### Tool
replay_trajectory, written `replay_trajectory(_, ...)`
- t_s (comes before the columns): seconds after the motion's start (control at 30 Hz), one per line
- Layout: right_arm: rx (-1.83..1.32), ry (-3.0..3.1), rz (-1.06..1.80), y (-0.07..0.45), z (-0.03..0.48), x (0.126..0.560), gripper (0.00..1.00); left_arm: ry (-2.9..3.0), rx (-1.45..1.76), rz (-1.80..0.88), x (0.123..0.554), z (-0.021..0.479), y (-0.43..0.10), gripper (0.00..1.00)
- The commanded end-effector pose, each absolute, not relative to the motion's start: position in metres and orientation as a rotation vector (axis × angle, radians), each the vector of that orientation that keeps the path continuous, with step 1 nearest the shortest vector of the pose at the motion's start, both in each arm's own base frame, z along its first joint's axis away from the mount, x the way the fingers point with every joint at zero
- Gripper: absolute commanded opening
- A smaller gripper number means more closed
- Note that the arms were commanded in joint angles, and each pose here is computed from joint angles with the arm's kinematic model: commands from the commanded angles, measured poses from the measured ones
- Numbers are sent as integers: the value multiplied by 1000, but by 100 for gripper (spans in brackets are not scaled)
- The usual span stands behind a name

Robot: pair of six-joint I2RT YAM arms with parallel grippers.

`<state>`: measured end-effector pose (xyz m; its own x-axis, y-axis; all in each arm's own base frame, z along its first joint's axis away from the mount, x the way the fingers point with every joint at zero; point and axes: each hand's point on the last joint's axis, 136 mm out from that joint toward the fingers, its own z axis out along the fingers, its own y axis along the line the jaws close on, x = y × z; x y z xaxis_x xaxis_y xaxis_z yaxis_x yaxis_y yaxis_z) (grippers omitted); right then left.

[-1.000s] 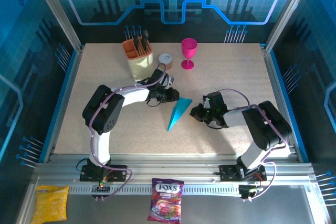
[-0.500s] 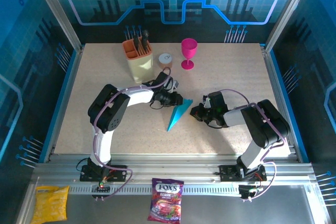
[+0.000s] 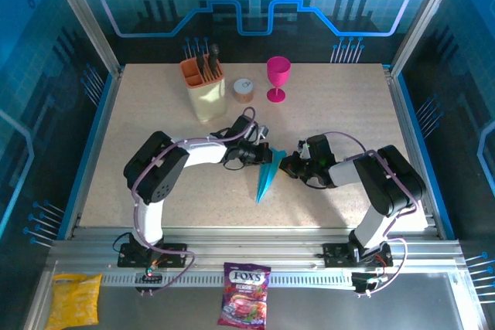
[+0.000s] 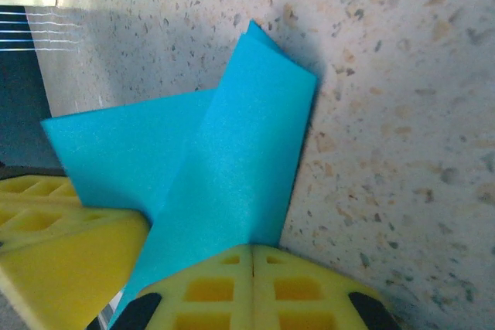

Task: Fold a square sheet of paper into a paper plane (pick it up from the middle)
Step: Move a paper plane to the center of the table.

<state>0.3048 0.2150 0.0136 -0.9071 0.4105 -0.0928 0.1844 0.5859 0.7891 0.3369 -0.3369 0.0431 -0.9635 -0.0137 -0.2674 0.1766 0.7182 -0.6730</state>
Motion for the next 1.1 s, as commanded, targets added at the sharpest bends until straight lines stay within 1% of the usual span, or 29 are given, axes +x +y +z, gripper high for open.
replay_trajectory(0.0, 397, 2559, 1206, 231, 7, 300, 0, 2599, 80, -1044, 339, 70, -327, 0)
replay_trajectory(0.23, 275, 2568, 1107, 223, 45, 274, 0, 2577, 21, -488, 335, 95, -244, 0)
replay_trajectory(0.4, 125, 2593, 960, 223, 65, 243, 0, 2577, 9, -116, 330, 90, -193, 0)
replay_trajectory(0.53, 71, 2563, 904, 222, 81, 229, 0, 2595, 15, -41, 328, 73, -185, 0)
replay_trajectory(0.9, 19, 2538, 840, 213, 99, 218, 0, 2665, 69, -24, 325, 29, -207, 0)
replay_trajectory(0.93, 17, 2538, 841, 214, 99, 218, 0, 2665, 67, -30, 325, 28, -207, 7)
replay_trajectory(0.97, 17, 2540, 842, 214, 98, 218, 0, 2665, 63, -36, 324, 28, -207, 16)
replay_trajectory(1.07, 8, 2544, 845, 217, 97, 219, 0, 2665, 60, -59, 321, 28, -207, 29)
